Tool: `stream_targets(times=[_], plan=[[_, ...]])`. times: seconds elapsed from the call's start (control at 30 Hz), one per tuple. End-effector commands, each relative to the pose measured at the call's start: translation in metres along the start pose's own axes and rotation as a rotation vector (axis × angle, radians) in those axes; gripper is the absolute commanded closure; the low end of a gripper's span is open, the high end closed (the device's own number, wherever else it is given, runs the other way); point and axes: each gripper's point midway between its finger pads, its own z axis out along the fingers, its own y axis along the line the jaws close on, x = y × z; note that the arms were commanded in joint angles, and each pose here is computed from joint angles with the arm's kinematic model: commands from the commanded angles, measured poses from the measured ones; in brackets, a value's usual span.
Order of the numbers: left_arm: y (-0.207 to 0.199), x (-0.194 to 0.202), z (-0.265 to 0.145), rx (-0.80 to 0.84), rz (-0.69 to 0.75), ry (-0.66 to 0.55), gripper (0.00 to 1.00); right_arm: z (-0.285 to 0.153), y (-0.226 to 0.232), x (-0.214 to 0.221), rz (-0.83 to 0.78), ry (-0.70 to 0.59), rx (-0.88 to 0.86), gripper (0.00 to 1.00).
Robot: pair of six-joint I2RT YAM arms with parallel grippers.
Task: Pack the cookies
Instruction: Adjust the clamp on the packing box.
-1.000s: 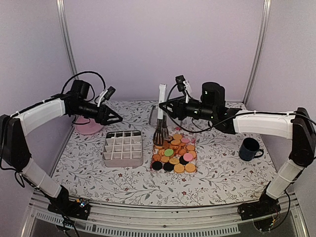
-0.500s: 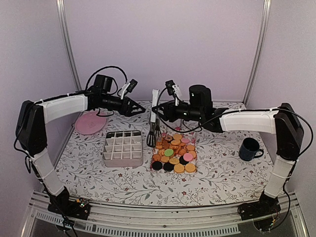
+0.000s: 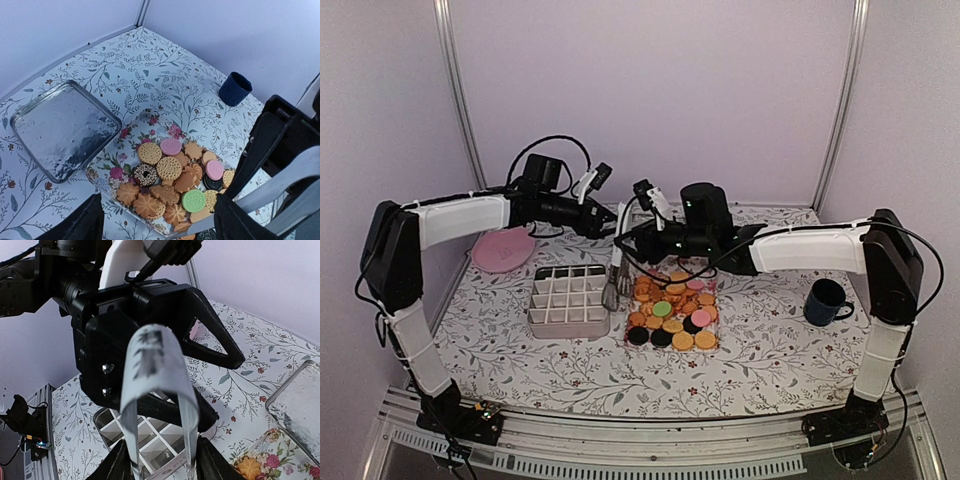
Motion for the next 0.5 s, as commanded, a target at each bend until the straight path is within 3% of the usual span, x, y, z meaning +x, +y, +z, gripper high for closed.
stream_targets(times=[0.0,0.47], plan=[[-0.022,0.012,0.004,0.029,0.076,0.019,0.24,0.004,0.001,-0.010,-0.015,-0.019,0.004,0.54],[-0.071,0.050,0.021,0.082,0.230,0.095,0.24,0.001,0.004,0.018,-0.007,0.086,0.020,0.48]])
